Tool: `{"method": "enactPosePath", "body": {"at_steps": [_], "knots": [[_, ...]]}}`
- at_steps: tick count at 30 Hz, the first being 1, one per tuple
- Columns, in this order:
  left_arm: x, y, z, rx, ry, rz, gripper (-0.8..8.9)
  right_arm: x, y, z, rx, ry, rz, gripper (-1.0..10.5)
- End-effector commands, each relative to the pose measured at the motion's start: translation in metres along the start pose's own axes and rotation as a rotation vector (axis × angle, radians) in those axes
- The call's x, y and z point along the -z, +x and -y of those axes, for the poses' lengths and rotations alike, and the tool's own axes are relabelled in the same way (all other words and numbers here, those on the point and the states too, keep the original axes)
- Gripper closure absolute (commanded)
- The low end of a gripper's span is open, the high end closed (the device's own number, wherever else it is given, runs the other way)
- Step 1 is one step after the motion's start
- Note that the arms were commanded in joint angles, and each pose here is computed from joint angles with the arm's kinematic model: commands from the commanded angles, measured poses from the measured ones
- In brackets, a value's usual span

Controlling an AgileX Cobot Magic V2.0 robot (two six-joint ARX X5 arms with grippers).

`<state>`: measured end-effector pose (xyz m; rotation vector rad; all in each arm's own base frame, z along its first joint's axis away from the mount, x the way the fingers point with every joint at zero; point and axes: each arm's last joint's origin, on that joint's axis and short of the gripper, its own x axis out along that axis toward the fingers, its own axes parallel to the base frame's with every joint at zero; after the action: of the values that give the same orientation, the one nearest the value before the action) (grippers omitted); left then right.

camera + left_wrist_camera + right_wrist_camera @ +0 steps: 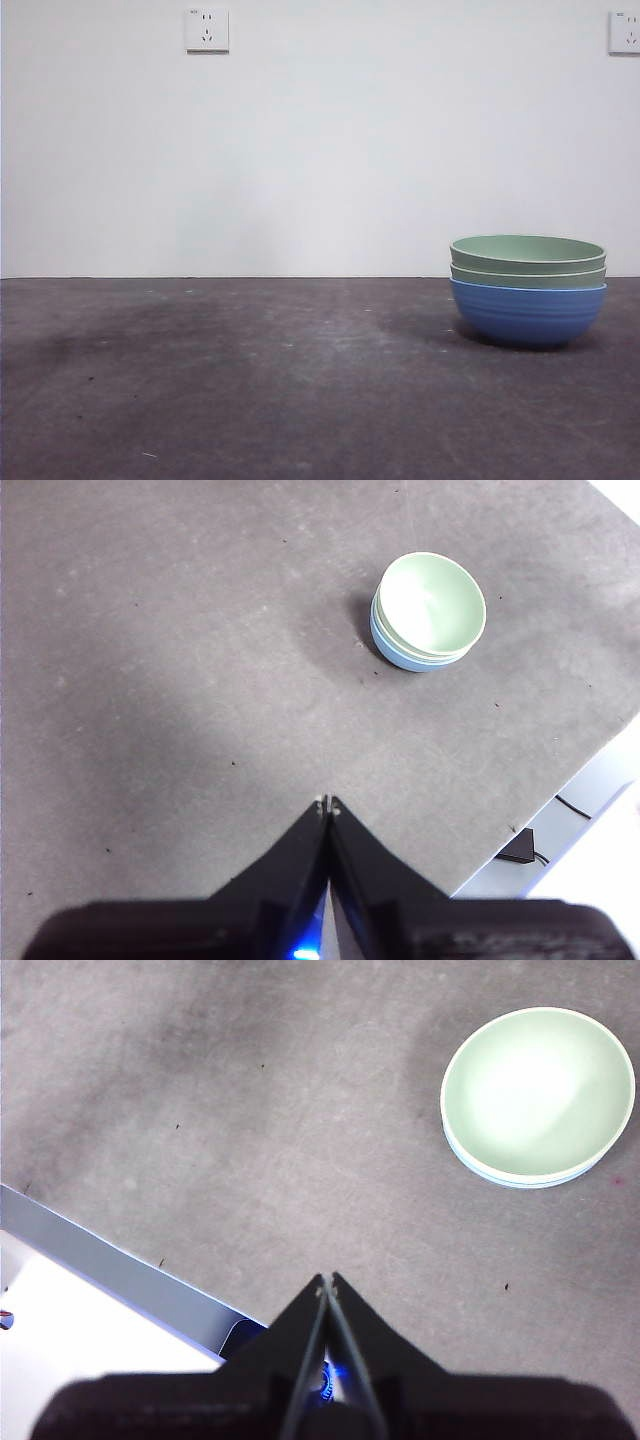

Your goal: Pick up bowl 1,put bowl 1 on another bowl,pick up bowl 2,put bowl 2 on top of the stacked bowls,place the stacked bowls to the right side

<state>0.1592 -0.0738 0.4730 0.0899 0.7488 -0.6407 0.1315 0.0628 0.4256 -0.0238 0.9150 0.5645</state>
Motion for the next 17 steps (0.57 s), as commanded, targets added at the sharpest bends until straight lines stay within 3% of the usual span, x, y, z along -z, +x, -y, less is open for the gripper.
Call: {"method": "enactPosePath", "body": {"at_steps": [1,7,10,12,17], "knots": [[0.004,0.000,0.000,0.003,0.001,-0.046,8.18,0.002,0.001,0.000,0.001,0.012,-0.017,9.4],[0.004,0.000,-0.001,-0.004,-0.001,-0.039,8.18,0.002,0.001,0.000,0.001,0.012,-0.017,9.4],[0.000,-0.004,-0.006,-0.054,0.018,0.023,8.17,0.002,0.001,0.000,0.001,0.012,-0.017,9.4],[-0.004,-0.011,-0.009,-0.081,0.042,0.105,8.17,0.002,0.001,0.000,0.001,0.012,-0.017,9.4],[-0.016,-0.051,-0.010,-0.199,0.202,0.452,8.17,0.002,0.001,0.000,0.001,0.012,-0.017,9.4]]}}
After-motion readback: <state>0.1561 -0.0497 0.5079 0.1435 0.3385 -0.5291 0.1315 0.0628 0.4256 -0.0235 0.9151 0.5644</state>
